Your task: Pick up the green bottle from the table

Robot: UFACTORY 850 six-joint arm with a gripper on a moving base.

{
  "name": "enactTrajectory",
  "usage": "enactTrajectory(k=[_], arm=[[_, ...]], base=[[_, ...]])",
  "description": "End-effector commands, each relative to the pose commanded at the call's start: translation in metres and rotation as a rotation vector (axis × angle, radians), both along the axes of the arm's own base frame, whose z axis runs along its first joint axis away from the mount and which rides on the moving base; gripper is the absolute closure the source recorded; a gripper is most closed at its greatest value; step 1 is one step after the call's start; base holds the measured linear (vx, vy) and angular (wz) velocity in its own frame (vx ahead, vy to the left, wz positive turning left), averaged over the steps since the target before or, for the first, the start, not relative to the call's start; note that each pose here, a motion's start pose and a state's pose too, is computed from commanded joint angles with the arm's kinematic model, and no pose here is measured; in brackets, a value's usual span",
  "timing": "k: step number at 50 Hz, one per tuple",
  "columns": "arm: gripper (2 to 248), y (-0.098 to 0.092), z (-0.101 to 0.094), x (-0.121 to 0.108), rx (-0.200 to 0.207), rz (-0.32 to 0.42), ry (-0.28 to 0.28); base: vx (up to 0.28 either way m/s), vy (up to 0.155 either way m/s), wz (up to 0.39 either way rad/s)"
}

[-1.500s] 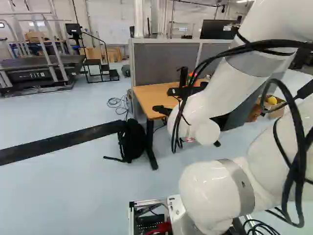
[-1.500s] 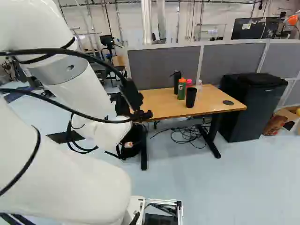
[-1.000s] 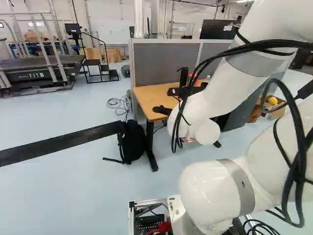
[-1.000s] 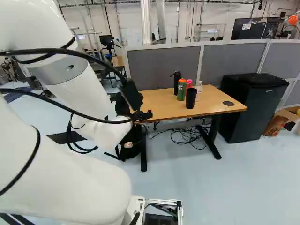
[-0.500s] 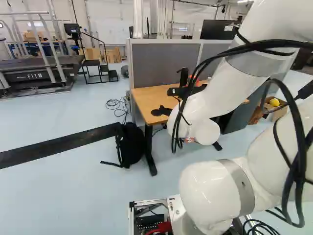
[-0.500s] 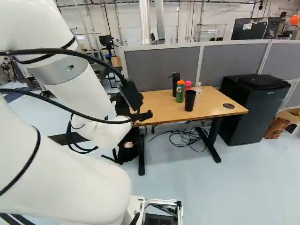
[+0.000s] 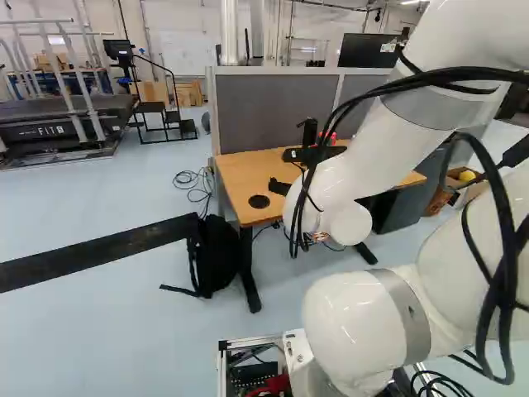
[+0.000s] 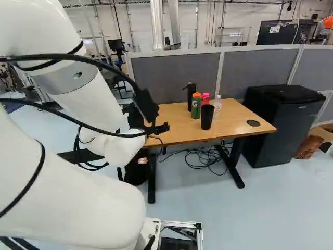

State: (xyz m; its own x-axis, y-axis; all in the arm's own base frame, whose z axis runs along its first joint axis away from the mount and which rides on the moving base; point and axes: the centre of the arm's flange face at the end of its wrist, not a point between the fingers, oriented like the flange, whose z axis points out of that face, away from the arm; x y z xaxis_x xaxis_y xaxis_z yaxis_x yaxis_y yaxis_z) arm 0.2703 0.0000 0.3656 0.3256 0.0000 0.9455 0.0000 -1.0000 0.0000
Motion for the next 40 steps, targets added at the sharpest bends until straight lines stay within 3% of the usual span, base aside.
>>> enactTrajectory(k=[40], arm=[[3, 0.0, 0.0, 0.0, 0.0, 0.0, 0.0]], base=[[0.17, -0.064, -0.003]])
